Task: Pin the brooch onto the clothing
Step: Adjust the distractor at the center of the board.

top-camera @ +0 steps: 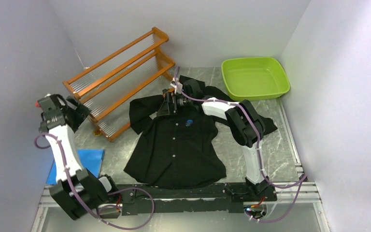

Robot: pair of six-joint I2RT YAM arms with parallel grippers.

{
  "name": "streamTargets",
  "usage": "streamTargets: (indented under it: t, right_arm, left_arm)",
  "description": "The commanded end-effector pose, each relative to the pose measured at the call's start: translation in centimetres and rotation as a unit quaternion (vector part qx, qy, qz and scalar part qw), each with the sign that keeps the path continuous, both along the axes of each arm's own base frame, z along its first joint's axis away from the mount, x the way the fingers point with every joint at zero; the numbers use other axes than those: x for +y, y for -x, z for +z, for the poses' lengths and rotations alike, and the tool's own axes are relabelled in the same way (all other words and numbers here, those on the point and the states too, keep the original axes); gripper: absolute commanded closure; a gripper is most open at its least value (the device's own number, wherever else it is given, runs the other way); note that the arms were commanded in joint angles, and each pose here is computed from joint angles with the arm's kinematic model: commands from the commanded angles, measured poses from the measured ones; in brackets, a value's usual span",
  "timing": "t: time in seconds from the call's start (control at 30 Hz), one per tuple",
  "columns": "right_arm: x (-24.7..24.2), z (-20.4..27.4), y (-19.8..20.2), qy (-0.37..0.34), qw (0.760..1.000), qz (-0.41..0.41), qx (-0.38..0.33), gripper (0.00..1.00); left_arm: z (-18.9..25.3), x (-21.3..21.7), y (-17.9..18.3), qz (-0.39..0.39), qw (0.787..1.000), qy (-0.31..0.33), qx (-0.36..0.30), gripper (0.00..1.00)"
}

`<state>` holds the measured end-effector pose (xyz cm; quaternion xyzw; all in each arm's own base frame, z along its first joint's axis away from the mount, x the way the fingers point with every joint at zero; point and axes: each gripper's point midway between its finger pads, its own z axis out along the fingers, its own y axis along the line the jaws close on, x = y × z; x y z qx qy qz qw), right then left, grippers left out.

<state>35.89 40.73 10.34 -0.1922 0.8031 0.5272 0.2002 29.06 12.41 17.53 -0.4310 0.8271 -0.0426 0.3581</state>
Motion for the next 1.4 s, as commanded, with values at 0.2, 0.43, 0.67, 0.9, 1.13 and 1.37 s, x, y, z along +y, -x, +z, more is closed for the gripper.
streamTargets:
  t: [0.2,0.43,0.67,0.9,1.13,1.37]
  right_arm:
    - [0.2,4.1,0.2,-0.043,0.998,0.017,-0.047,0.09]
    - [0.6,4.6,0.1,-0.050,0.997,0.020,-0.047,0.09]
    - [0.5,4.2,0.4,-0.054,0.998,0.023,-0.039,0.09]
    - [0.3,4.0,0.7,-0.051,0.998,0.026,-0.038,0.09]
    - [0.3,4.0,0.8,-0.049,0.998,0.026,-0.038,0.09]
    - [0.0,3.9,0.7,-0.045,0.998,0.024,-0.038,0.09]
  left_arm:
    - [3.5,-1.6,-2.7,-0.070,0.988,0.025,-0.136,0.07]
    - [4.9,-5.0,-1.8,-0.119,0.973,0.057,-0.191,0.08]
    - [3.9,-8.9,1.8,-0.128,0.961,0.087,-0.228,0.19]
    - [-1.5,-10.4,3.0,-0.113,0.967,0.132,-0.188,0.32]
    - [-2.2,-6.4,-0.8,-0.077,0.979,0.102,-0.159,0.38]
    - [-1.7,-2.3,-6.2,-0.078,0.984,0.072,-0.145,0.38]
